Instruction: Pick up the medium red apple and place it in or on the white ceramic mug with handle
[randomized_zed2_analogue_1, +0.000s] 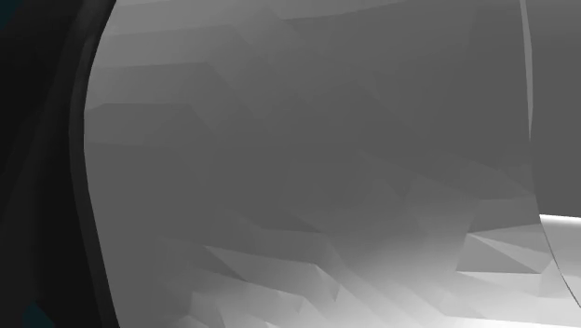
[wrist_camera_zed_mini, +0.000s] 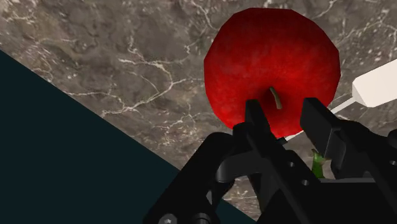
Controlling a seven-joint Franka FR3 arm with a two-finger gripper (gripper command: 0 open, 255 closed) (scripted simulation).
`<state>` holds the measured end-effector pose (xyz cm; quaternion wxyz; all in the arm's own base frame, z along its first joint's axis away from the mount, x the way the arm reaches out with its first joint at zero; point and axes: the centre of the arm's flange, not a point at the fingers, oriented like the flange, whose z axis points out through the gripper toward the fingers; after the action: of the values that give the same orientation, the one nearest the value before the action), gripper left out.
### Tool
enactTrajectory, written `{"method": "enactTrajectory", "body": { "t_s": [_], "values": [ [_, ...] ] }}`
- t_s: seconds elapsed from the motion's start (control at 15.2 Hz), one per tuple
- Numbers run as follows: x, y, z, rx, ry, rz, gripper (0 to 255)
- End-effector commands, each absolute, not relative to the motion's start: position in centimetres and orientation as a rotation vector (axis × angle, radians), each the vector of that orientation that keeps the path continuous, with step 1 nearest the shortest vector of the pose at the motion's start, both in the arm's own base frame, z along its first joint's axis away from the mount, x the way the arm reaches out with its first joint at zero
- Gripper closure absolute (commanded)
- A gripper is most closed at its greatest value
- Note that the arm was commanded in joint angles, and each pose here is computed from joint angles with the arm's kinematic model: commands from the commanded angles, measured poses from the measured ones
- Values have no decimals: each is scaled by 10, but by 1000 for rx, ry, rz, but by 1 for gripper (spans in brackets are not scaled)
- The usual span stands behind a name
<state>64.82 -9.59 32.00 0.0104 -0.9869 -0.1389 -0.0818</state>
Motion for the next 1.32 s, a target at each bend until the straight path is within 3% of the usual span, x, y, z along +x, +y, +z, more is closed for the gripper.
{"method": "enactTrajectory", "body": {
  "t_s": [0.0, 0.46, 1.25],
  "values": [
    [648, -96, 320, -3080, -434, -255, 255],
    [648, -96, 320, -3080, -434, -256, 255],
    [648, -96, 383, -3080, -434, -256, 255]
  ]
}}
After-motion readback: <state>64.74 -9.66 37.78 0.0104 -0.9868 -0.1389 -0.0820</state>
